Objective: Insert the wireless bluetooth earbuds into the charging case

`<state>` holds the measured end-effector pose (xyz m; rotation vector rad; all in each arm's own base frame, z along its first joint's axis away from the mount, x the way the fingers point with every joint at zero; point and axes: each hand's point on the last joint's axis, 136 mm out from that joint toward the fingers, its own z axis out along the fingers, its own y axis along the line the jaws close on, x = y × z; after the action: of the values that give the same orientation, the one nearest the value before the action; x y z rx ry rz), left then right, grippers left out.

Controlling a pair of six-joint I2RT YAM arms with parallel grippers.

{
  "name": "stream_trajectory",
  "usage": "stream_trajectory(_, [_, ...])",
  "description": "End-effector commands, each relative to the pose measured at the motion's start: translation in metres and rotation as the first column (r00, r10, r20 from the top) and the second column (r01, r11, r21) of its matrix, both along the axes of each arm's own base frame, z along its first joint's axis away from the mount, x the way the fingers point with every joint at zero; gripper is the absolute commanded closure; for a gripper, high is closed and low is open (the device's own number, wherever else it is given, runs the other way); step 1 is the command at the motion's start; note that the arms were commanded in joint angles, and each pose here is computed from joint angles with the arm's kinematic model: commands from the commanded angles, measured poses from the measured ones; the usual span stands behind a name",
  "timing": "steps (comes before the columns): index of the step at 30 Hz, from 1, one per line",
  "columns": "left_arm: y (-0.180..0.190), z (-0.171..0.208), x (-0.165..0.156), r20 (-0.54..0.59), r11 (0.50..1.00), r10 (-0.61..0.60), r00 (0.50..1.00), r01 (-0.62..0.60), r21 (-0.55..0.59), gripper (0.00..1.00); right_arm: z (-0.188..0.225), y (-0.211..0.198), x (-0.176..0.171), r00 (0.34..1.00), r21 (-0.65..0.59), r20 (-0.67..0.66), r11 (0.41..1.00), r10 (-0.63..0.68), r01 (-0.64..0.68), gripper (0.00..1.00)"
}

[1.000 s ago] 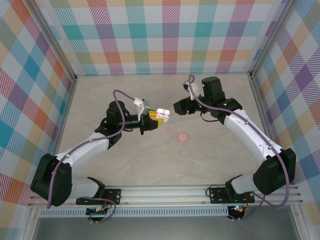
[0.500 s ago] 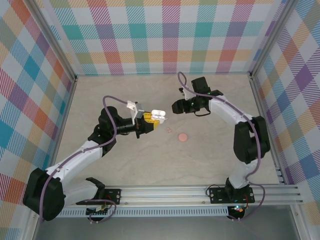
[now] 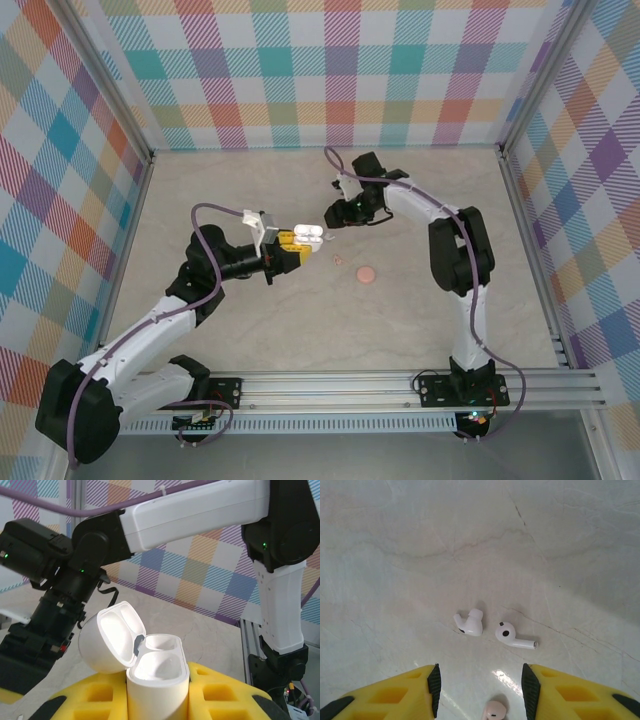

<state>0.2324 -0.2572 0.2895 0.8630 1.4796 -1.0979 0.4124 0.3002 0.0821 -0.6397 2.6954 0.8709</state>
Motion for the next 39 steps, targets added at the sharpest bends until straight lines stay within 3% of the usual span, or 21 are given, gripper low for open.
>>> stream_trajectory(1, [0.002, 0.006, -0.005, 0.008, 1.000, -0.009, 1.000, 0.009, -0.015, 0.87, -0.011, 0.002, -0.005, 0.999, -0.071, -0.025, 0.997, 0.038, -0.040, 0.51])
stream_trajectory(21, [0.000, 0.006, -0.010, 0.015, 0.999, -0.038, 0.999, 0.038, -0.005, 0.87, -0.051, -0.001, 0.006, 0.999, -0.250, -0.047, 0.968, 0.008, -0.020, 0.54])
stream_trajectory(28, [0.000, 0.005, -0.010, 0.011, 0.999, -0.038, 0.999, 0.038, -0.001, 0.87, -0.054, -0.016, 0.017, 0.995, -0.302, -0.028, 0.950, -0.094, 0.081, 0.61])
stream_trajectory(35, [0.001, 0.005, -0.011, 0.014, 0.999, -0.039, 0.999, 0.039, 0.000, 0.87, -0.052, -0.044, 0.025, 0.971, -0.319, -0.017, 0.922, -0.237, 0.219, 0.62])
stream_trajectory(39, [0.001, 0.004, -0.010, 0.010, 0.999, -0.035, 0.999, 0.034, 0.002, 0.87, -0.049, -0.050, 0.022, 0.968, -0.309, -0.018, 0.922, -0.251, 0.233, 0.60])
